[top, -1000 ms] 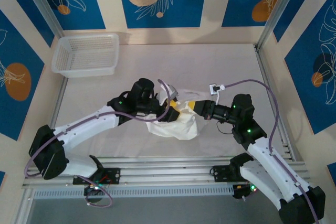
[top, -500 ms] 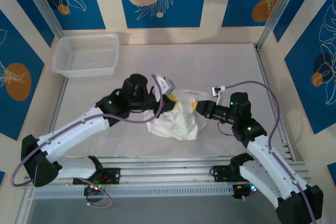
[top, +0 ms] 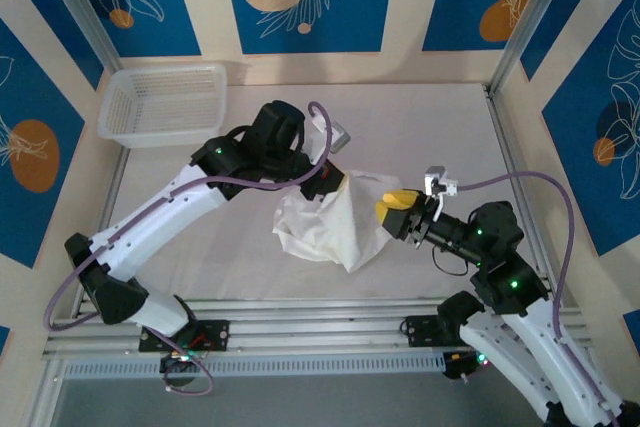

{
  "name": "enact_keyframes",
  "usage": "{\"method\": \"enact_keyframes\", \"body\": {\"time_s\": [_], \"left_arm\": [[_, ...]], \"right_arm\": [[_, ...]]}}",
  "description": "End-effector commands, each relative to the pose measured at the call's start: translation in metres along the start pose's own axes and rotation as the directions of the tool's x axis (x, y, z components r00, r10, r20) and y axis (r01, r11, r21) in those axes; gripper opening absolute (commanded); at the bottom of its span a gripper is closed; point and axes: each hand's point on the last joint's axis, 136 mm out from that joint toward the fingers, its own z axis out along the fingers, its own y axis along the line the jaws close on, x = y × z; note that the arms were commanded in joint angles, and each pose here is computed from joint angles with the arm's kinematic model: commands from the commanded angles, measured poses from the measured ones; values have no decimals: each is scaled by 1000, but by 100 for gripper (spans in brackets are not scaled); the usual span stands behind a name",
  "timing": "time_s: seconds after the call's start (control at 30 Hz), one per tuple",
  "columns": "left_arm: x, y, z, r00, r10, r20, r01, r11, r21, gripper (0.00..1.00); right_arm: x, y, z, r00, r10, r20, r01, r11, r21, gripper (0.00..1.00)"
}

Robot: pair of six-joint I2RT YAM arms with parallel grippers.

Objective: Fold the inside-out t-shirt

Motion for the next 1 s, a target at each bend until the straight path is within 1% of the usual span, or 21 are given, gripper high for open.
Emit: {"method": "enact_keyframes", "body": {"time_s": [0.0, 0.03, 0.1, 0.13, 0.17, 0.2, 0.23, 0.27, 0.37, 0.47, 0.5, 0.57, 0.67, 0.73, 0.77, 0.8, 0.83, 0.87, 0.93, 0.97], "left_arm": [[-8, -2, -12, 998, -50, 25, 50, 999, -16, 0], [-10, -3, -11, 998, -59, 29, 59, 998, -7, 0], [-12, -5, -7, 996, -80, 26, 80, 997, 11, 0], [-12, -6, -6, 996, -83, 22, 83, 996, 15, 0], [-12, -5, -6, 996, -87, 18, 86, 996, 15, 0], [-12, -5, -5, 996, -86, 15, 86, 996, 11, 0], [-11, -2, -5, 996, -84, 11, 84, 996, -3, 0], [-10, 4, -5, 997, -83, 10, 83, 996, -37, 0], [-8, 25, -11, 997, -72, 11, 73, 984, -162, 0], [-8, 34, -16, 998, -54, 20, 56, 976, -210, 0], [-8, 37, -17, 999, -47, 22, 50, 974, -223, 1], [-6, 49, -20, 999, -32, 24, 37, 958, -285, 12], [1, 65, -24, 999, -22, 23, 29, 940, -341, 17], [5, 66, -26, 999, -24, 35, 35, 942, -333, 15], [6, 64, -26, 999, -27, 44, 40, 947, -319, 10], [6, 62, -26, 998, -35, 53, 49, 953, -300, 5], [6, 59, -26, 997, -43, 60, 58, 959, -279, 0], [5, 54, -24, 997, -49, 67, 64, 968, -245, 0], [3, 46, -19, 996, -52, 77, 66, 980, -186, 0], [3, 46, -16, 996, -56, 74, 69, 981, -184, 0]], "right_arm": [[-6, -1, 30, 997, -73, 24, 72, 996, 53, 49], [-2, -2, 40, 996, -94, 7, 93, 993, 80, 52], [6, -15, 61, 988, -149, -28, 151, 968, 198, 55], [10, -20, 70, 985, -165, -48, 172, 958, 231, 54], [15, -24, 78, 982, -177, -70, 189, 950, 250, 50], [18, -26, 83, 981, -175, -84, 191, 948, 256, 36], [22, -27, 88, 980, -170, -99, 190, 950, 249, 15], [24, -24, 90, 980, -169, -108, 191, 954, 232, 1], [32, -18, 88, 981, -151, -125, 172, 969, 178, 0], [38, -22, 79, 986, -84, -145, 105, 983, 151, 0], [39, -22, 76, 987, -55, -148, 74, 989, 128, 0], [40, -17, 68, 989, -8, -148, 18, 998, 68, 0], [39, -18, 56, 989, 51, -139, -48, 999, 25, 0], [41, -28, 52, 985, 95, -144, -87, 994, 61, 0], [45, -32, 51, 981, 108, -161, -97, 992, 79, 2], [49, -35, 52, 978, 111, -176, -97, 991, 90, 23], [51, -36, 54, 976, 117, -186, -100, 990, 95, 41], [53, -37, 58, 974, 120, -190, -103, 990, 98, 50], [57, -38, 66, 974, 115, -197, -96, 990, 103, 57], [61, -44, 69, 970, 122, -209, -96, 987, 127, 59]]}}
